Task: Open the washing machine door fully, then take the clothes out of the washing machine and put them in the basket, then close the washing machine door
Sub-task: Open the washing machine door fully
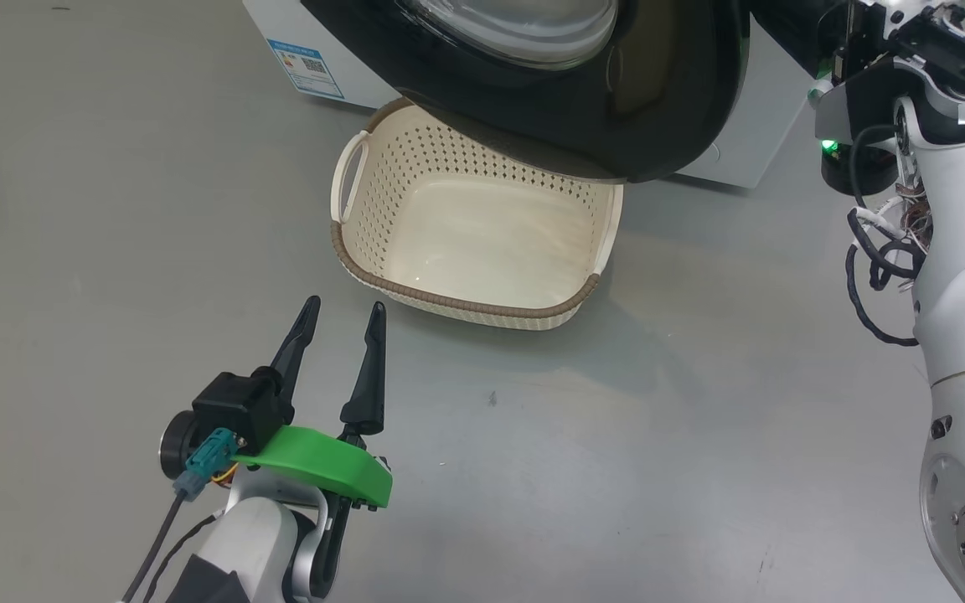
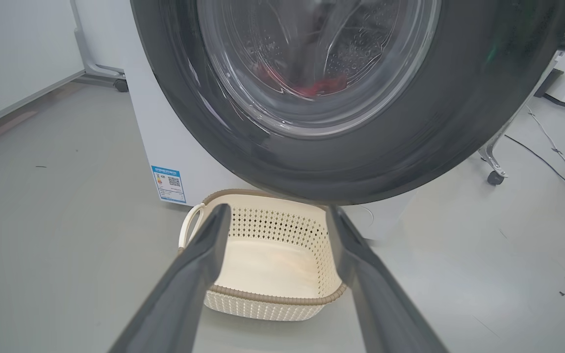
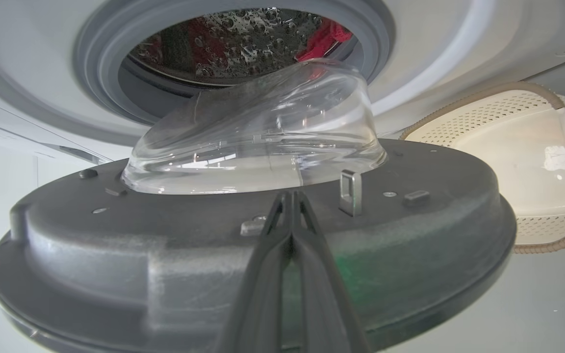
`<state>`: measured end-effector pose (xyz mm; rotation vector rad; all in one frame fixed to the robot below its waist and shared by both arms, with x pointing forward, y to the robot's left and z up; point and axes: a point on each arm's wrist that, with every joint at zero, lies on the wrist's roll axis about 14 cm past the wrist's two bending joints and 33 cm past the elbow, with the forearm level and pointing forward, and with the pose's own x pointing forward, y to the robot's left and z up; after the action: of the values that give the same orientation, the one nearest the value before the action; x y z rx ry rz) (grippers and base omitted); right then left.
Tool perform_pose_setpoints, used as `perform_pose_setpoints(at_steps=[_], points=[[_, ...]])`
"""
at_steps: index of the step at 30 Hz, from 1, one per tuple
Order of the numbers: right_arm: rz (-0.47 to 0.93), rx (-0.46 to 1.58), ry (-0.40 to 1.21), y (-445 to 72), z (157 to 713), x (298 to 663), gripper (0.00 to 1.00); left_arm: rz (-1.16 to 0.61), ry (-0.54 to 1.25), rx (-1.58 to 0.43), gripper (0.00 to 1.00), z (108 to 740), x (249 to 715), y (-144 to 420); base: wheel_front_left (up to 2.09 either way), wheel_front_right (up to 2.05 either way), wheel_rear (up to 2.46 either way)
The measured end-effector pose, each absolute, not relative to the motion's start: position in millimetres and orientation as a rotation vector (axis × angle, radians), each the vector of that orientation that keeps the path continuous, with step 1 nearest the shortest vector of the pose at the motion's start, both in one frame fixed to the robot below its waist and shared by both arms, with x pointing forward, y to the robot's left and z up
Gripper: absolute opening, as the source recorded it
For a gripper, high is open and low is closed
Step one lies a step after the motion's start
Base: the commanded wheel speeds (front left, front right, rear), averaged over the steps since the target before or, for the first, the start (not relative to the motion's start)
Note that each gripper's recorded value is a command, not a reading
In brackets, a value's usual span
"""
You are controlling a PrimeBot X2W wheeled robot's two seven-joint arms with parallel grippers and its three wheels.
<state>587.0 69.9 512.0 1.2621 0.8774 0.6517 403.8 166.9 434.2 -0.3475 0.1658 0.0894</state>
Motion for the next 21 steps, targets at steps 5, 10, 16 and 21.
perform_pose_setpoints(at_steps=[5, 10, 16, 21], points=[[0.665, 1.252, 0.908, 72.4, 511.1, 578.3, 0.0, 0.087, 0.154, -0.348, 1.0, 438.3, 404.0, 166.4, 0.0, 0.0, 0.0], [0.675, 1.254, 0.936, 73.7, 509.2, 571.6, 0.0, 0.084, 0.147, -0.343, 1.0, 440.9, 404.0, 166.1, 0.0, 0.0, 0.0], [0.706, 1.274, 0.989, 79.7, 506.2, 559.6, 0.0, 0.083, 0.141, -0.343, 1.0, 443.1, 403.4, 165.9, 0.0, 0.0, 0.0], [0.728, 1.279, 1.027, 85.6, 503.2, 549.9, 0.0, 0.083, 0.137, -0.342, 1.0, 444.8, 402.8, 166.3, 0.0, 0.0, 0.0]])
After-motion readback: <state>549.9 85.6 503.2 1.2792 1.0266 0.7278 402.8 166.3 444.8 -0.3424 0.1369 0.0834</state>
